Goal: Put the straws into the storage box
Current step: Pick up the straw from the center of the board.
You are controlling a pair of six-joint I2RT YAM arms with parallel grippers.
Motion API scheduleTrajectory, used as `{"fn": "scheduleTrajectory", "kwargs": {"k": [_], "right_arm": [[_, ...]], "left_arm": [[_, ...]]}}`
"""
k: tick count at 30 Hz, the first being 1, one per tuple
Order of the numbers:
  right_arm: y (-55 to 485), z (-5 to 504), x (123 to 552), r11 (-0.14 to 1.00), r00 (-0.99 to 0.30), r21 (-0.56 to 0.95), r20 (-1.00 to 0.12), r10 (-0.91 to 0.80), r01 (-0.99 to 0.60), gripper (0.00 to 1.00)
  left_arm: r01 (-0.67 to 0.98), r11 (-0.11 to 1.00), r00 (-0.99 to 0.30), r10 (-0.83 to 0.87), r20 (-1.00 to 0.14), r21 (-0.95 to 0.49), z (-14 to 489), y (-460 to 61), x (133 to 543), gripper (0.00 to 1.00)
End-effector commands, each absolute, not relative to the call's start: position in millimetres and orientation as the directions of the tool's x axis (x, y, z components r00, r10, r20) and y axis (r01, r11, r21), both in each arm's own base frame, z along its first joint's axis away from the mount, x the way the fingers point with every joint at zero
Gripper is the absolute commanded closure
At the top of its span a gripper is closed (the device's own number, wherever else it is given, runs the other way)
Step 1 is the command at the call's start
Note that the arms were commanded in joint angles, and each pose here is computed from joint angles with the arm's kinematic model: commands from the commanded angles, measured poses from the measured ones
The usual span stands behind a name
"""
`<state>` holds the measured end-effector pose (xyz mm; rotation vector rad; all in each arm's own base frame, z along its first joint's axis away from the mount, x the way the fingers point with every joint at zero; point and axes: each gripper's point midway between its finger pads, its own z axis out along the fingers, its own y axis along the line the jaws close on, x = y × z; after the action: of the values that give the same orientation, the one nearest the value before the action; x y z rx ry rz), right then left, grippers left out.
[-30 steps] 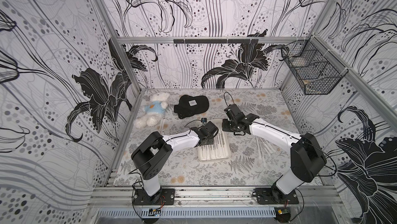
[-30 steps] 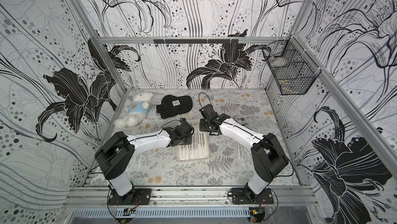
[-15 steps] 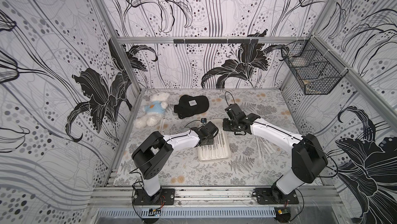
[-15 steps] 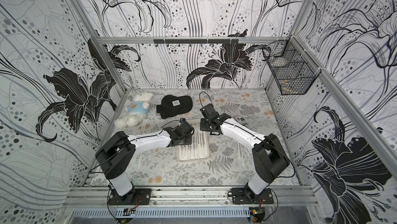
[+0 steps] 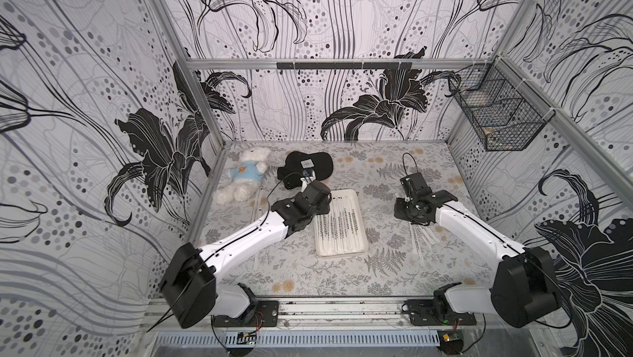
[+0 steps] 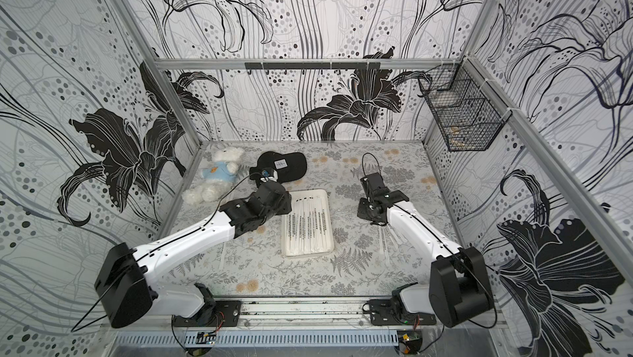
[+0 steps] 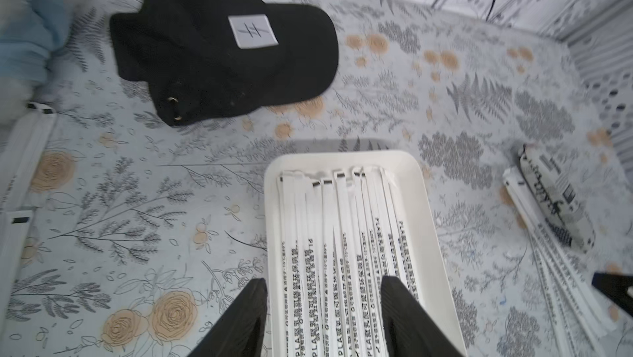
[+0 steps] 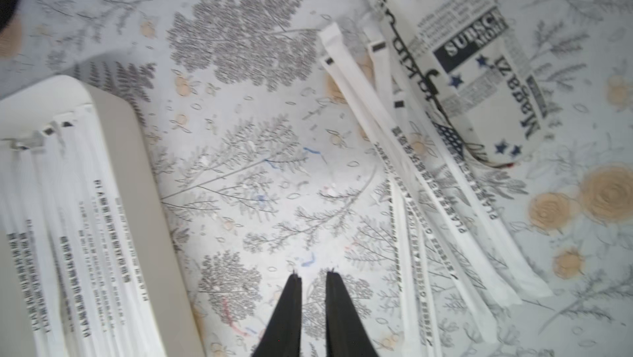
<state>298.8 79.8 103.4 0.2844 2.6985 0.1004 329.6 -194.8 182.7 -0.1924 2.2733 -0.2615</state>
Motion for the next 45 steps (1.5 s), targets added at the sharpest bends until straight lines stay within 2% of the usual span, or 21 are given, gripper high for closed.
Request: {"fn": "scheduleTrajectory", "kwargs": {"k": [1, 7, 13, 32, 40, 45], "right_arm": [[59, 90, 284, 0.98, -0.915, 0.049, -0.351, 0.2, 0.195, 0.8], [52, 54, 278, 0.977, -0.935, 0.016, -0.286, 0.209, 0.214, 0.79], [39, 43, 280, 0.973, -0.939, -0.064, -0.283, 0.197, 0.223, 0.79], [32, 12, 280, 0.977, -0.961, -0.112, -0.232, 0.152, 0.182, 0.83], [52, 15, 275, 0.991, -0.972, -0.049, -0.208, 0.11, 0.123, 0.88], [97, 27, 269, 0.998, -0.981, 0.054, -0.194, 0.025, 0.014, 0.89]], "left_arm": [[-0.1, 0.973, -0.612, -0.225, -0.758, -0.208, 170, -162, 331, 0.35], [-0.099, 0.955, -0.596, -0.281, -0.752, -0.278, 155, -155, 323, 0.33], [-0.101, 0.956, -0.634, -0.276, -0.722, -0.276, 133, -158, 319, 0.33], [-0.108, 0.959, -0.662, -0.266, -0.7, -0.263, 115, -160, 319, 0.34], [-0.105, 0.958, -0.664, -0.267, -0.699, -0.266, 115, -162, 320, 0.34], [-0.108, 0.957, -0.663, -0.27, -0.698, -0.268, 115, -162, 321, 0.35]]}}
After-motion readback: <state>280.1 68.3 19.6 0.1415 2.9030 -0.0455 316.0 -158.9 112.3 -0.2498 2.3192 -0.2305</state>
